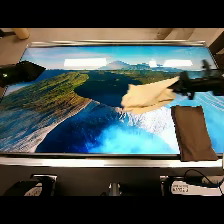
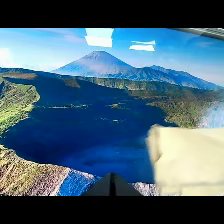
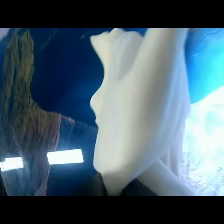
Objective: Fold the shirts.
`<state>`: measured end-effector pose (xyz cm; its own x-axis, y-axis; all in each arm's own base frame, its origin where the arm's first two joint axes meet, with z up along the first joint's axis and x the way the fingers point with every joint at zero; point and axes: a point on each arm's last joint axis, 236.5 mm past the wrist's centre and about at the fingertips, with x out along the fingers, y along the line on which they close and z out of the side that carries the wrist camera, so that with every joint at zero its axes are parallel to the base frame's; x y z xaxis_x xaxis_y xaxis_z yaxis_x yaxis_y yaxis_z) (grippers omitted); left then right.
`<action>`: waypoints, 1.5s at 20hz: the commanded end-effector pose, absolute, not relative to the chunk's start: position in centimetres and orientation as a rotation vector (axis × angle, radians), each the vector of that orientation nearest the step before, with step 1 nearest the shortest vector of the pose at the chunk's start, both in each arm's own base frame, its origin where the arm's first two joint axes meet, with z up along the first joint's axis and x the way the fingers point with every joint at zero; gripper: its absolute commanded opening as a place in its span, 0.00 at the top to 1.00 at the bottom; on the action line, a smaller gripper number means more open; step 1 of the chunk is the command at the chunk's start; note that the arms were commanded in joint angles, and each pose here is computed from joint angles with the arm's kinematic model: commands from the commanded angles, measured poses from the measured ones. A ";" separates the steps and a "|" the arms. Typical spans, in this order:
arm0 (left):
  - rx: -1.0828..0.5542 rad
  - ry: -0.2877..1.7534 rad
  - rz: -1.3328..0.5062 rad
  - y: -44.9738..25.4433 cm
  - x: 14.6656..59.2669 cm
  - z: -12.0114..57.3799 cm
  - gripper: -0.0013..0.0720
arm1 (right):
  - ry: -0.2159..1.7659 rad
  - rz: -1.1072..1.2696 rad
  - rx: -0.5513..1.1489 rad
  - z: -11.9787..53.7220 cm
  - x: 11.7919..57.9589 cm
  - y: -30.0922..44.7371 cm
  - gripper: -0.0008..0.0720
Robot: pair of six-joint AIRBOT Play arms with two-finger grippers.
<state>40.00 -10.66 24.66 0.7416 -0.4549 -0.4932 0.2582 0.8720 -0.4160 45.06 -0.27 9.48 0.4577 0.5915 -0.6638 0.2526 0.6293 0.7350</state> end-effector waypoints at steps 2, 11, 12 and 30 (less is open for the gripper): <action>-0.329 0.622 -0.393 -10.5 40.1 24.6 0.96 | 0.998 0.026 1.004 12.8 40.7 -11.8 0.96; -0.337 0.610 -0.380 -10.3 40.5 24.2 0.96 | 0.987 -0.180 1.121 15.2 33.0 -17.2 0.95; -0.341 0.615 -0.375 -10.2 40.6 23.7 0.96 | 1.064 -0.226 1.089 14.3 31.1 -17.2 0.95; -0.173 0.623 -0.293 -7.9 42.4 23.0 0.96 | 0.915 -0.425 0.834 11.3 32.3 -22.4 0.06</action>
